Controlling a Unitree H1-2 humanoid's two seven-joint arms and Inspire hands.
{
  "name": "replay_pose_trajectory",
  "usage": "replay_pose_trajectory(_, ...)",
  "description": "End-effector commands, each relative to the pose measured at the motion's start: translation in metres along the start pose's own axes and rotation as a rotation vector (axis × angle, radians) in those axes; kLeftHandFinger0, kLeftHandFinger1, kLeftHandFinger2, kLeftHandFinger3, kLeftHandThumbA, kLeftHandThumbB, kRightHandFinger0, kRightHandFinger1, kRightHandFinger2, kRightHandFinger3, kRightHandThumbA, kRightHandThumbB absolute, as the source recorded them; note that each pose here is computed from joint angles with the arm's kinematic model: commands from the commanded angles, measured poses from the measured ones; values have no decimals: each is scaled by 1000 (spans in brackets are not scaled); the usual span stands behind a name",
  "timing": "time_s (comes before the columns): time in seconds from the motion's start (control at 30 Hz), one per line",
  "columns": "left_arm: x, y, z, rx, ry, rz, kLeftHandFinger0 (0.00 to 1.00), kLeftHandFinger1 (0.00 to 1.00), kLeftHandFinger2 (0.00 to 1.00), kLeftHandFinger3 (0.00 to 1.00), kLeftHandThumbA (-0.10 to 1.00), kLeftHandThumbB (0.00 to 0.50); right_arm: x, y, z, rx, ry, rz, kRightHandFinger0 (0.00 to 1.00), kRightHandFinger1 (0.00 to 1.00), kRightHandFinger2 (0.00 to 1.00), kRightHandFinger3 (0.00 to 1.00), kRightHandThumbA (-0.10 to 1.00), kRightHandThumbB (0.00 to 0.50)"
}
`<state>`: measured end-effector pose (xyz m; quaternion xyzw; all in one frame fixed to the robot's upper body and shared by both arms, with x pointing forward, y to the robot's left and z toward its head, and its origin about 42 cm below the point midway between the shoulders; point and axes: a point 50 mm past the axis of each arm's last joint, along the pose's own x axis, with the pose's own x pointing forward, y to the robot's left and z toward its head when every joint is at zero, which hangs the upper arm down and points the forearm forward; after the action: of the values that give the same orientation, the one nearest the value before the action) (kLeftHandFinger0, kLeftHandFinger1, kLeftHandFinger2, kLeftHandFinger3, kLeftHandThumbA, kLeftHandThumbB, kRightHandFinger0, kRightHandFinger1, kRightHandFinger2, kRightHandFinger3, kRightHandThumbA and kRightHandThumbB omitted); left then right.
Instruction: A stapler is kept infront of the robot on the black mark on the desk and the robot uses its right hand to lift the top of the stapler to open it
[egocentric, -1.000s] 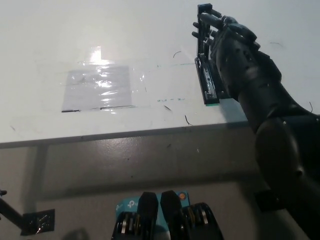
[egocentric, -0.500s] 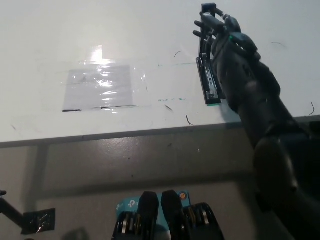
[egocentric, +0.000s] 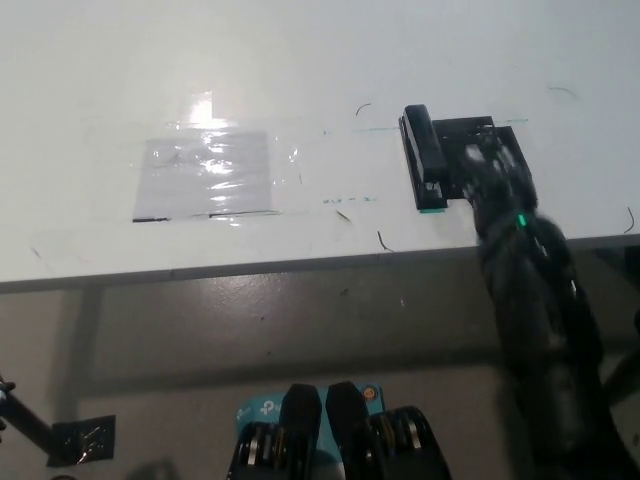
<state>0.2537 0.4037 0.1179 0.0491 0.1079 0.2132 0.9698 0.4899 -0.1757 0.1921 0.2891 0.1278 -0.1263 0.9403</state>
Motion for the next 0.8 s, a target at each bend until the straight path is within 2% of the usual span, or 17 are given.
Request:
replay_pose_trajectory(0.0,4,9,21,19,-68,6,207,205,425,679,460,0,-102,7,43,144,-25,302,678,688,857,1000,298,0)
replay_pose_trajectory(0.03,4,9,21,15,-63,11,203,206,424,684,452,0,-108,1,34,155,5,315,681,670,823,1000,314,0)
replay_pose_trajectory(0.13,6,7,23,14,-67,9,189,192,419,688,440,0,-116,-5,26,149,31,334,683,671,814,1000,332,0)
replay_pose_trajectory(0.23,4,9,23,17,-71,3,179,190,429,705,436,0,-122,-11,15,134,60,322,661,687,840,1000,343,0)
replay_pose_trajectory(0.3,4,9,23,26,-75,5,171,188,440,707,435,0,-121,-12,18,126,63,318,660,680,821,1000,368,0)
replay_pose_trajectory(0.4,4,9,23,24,-74,5,193,197,431,697,431,0,-122,-14,22,132,69,321,670,704,862,1000,412,0)
replay_pose_trajectory(0.47,5,10,23,32,-73,14,211,206,426,689,427,0,-121,-21,34,122,25,323,683,677,813,1000,432,0)
replay_pose_trajectory(0.57,4,11,22,30,-79,8,197,205,445,715,435,0,-121,-33,45,121,-19,297,653,651,789,1000,393,0)
replay_pose_trajectory(0.6,4,12,22,25,-75,13,184,197,440,699,437,0,-121,-51,55,93,-82,267,636,653,788,1000,317,0)
replay_pose_trajectory(0.67,4,12,22,21,-71,14,180,194,438,698,438,0,-122,-56,57,82,-94,250,628,653,785,1000,307,0)
replay_pose_trajectory(0.7,4,12,22,25,-68,15,180,198,450,719,440,0,-120,-74,63,38,-147,211,616,656,778,1000,293,0)
replay_pose_trajectory(0.73,4,12,22,26,-69,15,179,199,447,720,440,0,-119,-82,65,3,-191,178,611,638,756,995,239,0)
replay_pose_trajectory(0.77,5,12,23,26,-70,14,169,193,440,718,440,0,-116,-90,64,-42,-231,145,594,611,717,970,236,0)
